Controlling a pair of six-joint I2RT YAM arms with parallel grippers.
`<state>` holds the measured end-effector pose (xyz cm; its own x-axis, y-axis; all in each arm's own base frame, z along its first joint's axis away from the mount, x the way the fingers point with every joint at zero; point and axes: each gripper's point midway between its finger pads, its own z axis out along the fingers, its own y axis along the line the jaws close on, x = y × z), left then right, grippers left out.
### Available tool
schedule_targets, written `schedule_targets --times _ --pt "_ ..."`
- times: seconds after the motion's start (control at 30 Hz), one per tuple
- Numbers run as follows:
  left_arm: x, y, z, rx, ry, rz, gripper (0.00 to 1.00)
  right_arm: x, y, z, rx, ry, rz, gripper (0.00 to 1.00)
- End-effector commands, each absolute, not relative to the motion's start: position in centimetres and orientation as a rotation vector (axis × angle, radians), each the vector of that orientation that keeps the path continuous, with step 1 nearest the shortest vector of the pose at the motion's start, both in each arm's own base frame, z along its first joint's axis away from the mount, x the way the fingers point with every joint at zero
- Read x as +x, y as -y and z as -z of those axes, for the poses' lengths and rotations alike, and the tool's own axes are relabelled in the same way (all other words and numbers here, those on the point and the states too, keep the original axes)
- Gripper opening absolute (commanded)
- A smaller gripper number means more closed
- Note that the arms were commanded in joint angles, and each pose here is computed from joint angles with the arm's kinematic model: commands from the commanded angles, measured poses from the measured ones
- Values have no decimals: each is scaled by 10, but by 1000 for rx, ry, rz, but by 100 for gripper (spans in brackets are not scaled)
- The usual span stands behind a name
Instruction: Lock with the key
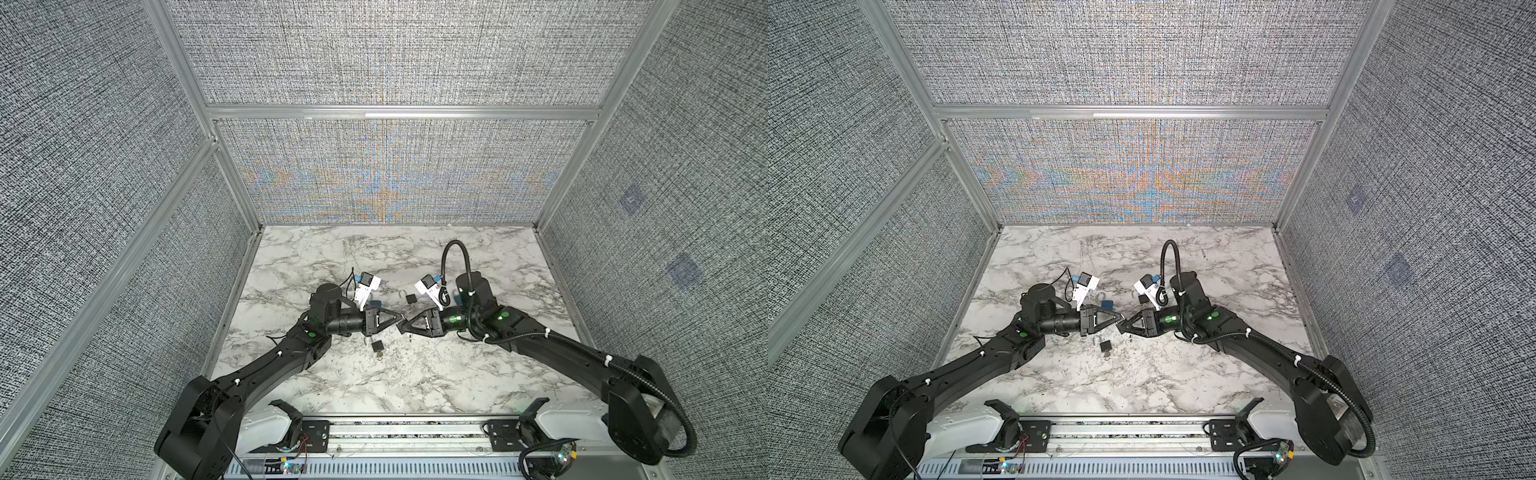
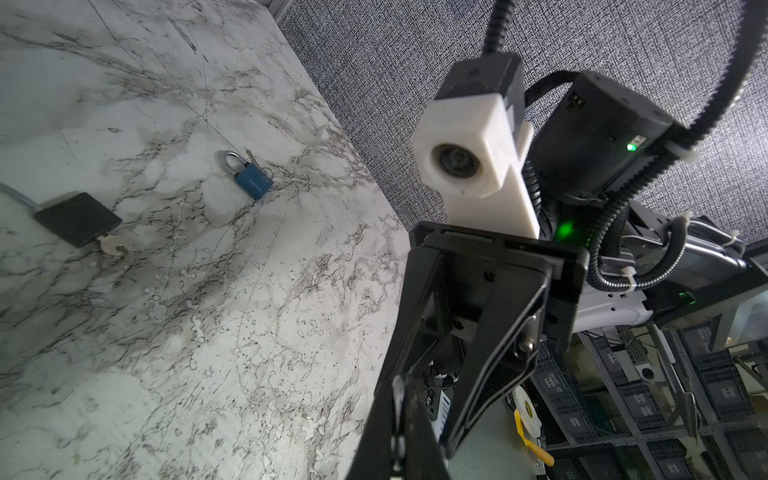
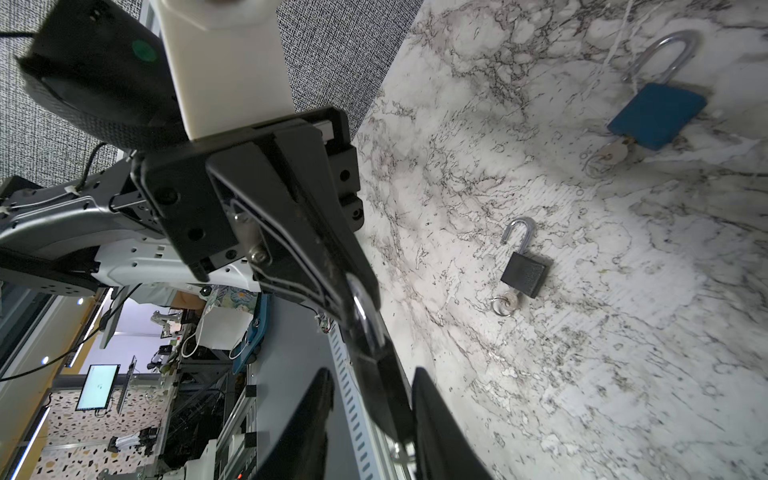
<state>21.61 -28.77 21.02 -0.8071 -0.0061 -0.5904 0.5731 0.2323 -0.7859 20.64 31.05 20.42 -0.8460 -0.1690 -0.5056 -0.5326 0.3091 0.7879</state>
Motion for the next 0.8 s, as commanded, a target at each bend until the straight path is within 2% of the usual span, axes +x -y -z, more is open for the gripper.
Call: schedule_targets --times 0.0,0.47,0.77 --pt "230 287 -224 441 -1990 1591 0 206 -309 -215 -617 -2196 -1579 34" --pt "231 290 -231 419 -1977 1640 0 209 -304 -205 -577 -2197 -1566 32" --pt "230 290 -229 407 -1984 1648 0 214 -306 -205 -574 -2200 -1562 14"
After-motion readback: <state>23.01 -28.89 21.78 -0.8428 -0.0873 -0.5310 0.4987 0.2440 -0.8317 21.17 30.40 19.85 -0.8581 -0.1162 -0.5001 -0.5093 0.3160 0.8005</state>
